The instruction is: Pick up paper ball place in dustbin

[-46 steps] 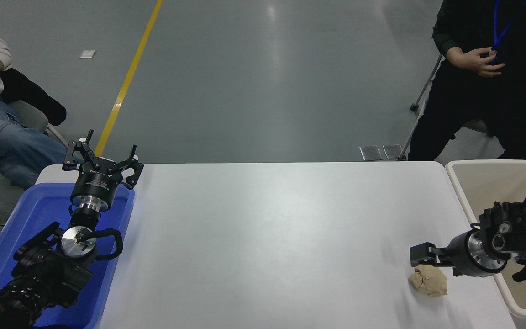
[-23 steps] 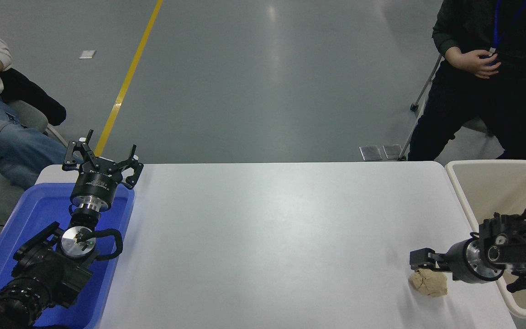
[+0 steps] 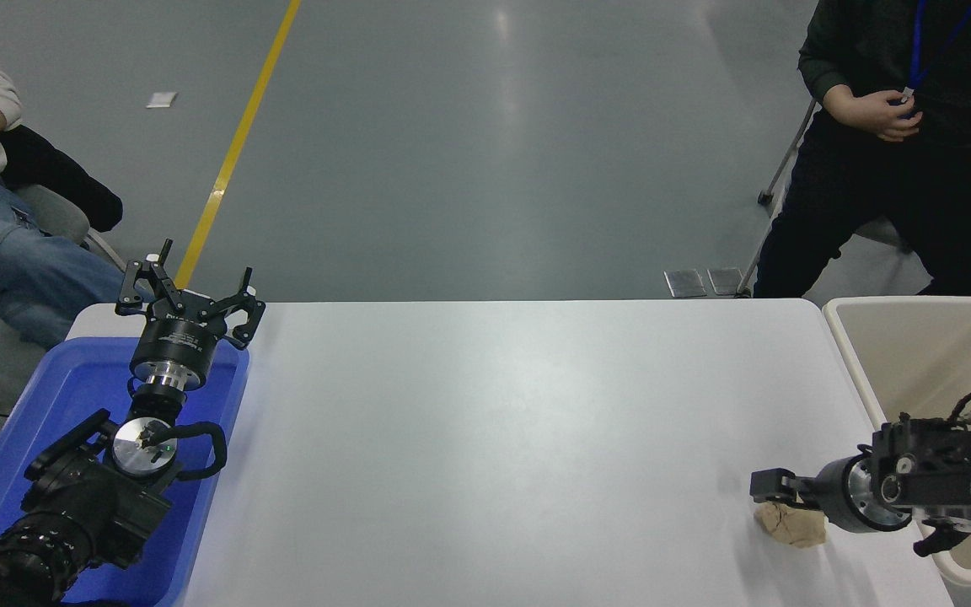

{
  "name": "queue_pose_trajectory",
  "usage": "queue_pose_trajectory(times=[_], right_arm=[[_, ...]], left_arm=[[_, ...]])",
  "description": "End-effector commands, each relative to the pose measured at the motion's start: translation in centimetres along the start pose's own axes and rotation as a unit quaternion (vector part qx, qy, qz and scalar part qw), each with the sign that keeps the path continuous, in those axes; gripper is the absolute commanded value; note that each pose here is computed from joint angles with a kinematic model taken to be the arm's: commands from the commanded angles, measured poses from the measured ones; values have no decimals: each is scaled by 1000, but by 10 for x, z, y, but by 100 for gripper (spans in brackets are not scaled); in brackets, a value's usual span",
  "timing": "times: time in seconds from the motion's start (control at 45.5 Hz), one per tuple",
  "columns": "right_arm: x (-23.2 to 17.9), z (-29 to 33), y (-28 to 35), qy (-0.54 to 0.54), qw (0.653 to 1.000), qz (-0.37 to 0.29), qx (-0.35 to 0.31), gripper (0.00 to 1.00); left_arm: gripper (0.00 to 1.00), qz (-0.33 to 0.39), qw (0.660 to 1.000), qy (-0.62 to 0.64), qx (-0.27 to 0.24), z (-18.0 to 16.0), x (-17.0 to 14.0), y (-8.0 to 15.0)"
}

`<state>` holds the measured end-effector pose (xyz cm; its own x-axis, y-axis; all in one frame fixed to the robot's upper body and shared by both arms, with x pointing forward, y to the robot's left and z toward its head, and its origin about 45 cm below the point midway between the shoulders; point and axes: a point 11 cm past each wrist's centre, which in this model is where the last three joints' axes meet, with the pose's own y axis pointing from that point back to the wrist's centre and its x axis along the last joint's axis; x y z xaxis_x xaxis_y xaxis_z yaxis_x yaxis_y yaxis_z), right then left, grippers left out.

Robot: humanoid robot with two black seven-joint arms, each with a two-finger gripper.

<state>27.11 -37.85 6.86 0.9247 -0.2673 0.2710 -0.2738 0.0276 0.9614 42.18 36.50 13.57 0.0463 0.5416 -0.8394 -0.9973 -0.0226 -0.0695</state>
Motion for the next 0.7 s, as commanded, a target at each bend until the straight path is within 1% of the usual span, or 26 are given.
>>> queue_pose_trajectory(times=[0.0,0.044,0.088,0.11,0.154,0.198,0.22,0.264,0.484,0.615,0.681], right_arm=[[-11,1,-10,6,1000,0,-5,96],[-12,-1,-11,11,1000,2,-4,93],[-11,-1,-11,18,1000,6,-5,84],[-10,-1,-11,35,999,12,-5,71],[-9,0,-11,59,998,19,-5,50],[-9,2,-11,81,996,23,-7,25],[-9,2,-11,86,996,23,-8,15],[-8,3,-11,92,995,25,-9,1],[7,4,-3,98,994,39,-14,0],[30,13,16,110,992,58,-29,0],[40,11,32,114,991,61,-26,0]], left_arm=[[99,0,1000,1,0,-1,0,0],[99,0,1000,0,0,0,0,0],[99,0,1000,1,0,-1,0,0],[99,0,1000,0,0,0,0,0],[99,0,1000,0,0,0,0,0],[99,-1,1000,1,0,0,-1,0],[99,0,1000,1,0,-1,0,0],[99,-1,1000,1,0,0,-1,0],[99,-1,1000,0,1,-1,-1,0],[99,-1,1000,1,0,0,-1,0],[99,-1,1000,1,0,-1,0,0]])
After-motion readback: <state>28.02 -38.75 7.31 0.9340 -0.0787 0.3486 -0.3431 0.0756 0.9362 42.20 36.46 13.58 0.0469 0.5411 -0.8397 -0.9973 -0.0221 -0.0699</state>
